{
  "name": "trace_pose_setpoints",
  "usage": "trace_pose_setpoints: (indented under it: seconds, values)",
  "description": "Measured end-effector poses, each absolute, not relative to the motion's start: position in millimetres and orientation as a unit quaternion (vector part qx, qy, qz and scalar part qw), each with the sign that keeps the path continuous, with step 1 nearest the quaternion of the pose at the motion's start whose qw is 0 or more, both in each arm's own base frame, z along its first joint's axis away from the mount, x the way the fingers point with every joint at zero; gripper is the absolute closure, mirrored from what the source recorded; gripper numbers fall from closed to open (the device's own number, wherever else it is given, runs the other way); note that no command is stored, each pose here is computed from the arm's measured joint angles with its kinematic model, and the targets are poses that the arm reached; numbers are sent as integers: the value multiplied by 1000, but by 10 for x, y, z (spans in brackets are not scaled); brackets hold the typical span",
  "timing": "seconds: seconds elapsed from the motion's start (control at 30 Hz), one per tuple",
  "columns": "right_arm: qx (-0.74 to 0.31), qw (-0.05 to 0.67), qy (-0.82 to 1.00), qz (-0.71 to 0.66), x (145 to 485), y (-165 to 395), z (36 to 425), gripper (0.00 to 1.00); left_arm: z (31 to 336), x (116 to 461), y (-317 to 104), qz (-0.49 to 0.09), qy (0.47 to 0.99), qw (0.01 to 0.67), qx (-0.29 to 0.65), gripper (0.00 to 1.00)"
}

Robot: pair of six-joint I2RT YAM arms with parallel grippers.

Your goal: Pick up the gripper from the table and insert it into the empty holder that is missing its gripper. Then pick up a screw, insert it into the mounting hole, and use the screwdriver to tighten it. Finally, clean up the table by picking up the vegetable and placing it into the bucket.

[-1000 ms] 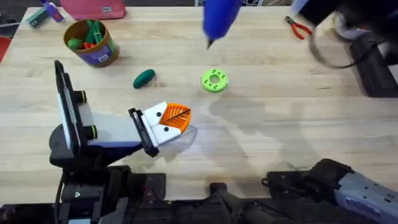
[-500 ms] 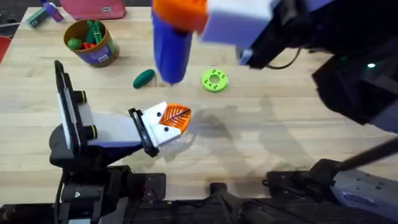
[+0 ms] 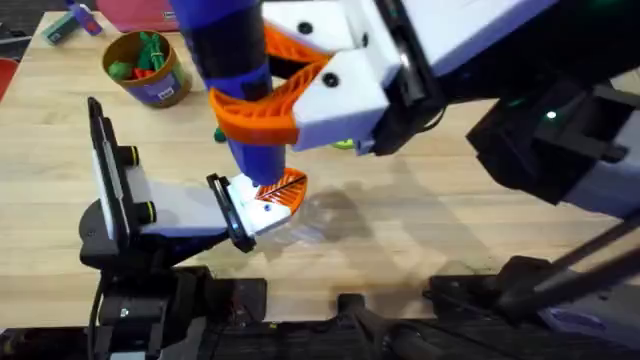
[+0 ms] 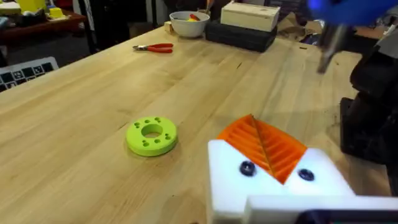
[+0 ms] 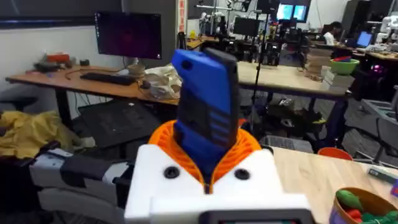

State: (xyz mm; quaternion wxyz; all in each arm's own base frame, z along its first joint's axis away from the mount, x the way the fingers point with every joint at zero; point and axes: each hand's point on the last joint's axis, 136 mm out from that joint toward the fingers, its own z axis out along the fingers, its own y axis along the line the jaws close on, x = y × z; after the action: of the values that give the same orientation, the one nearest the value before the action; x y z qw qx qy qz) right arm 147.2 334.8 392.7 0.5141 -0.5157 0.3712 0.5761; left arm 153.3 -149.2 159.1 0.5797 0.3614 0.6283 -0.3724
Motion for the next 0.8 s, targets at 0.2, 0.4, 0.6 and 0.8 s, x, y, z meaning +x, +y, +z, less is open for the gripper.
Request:
trace_pose_setpoints:
  seconds: [0.2,0.4,0.6,0.8]
  values:
    - [-528,513,366,569,1487,3435,3811,977,1591,1533,-1492,-372,628,580,361,985]
    - [-535,526,351,560,1495,3444,3814,977,1591,1533,-1492,-372,628,580,361,985]
    - [-540,533,334,559,1434,3474,3841,977,1591,1533,-1492,-372,628,580,361,985]
    - [-545,523,332,565,1404,3565,3758,977,1591,1533,-1492,-372,628,580,361,985]
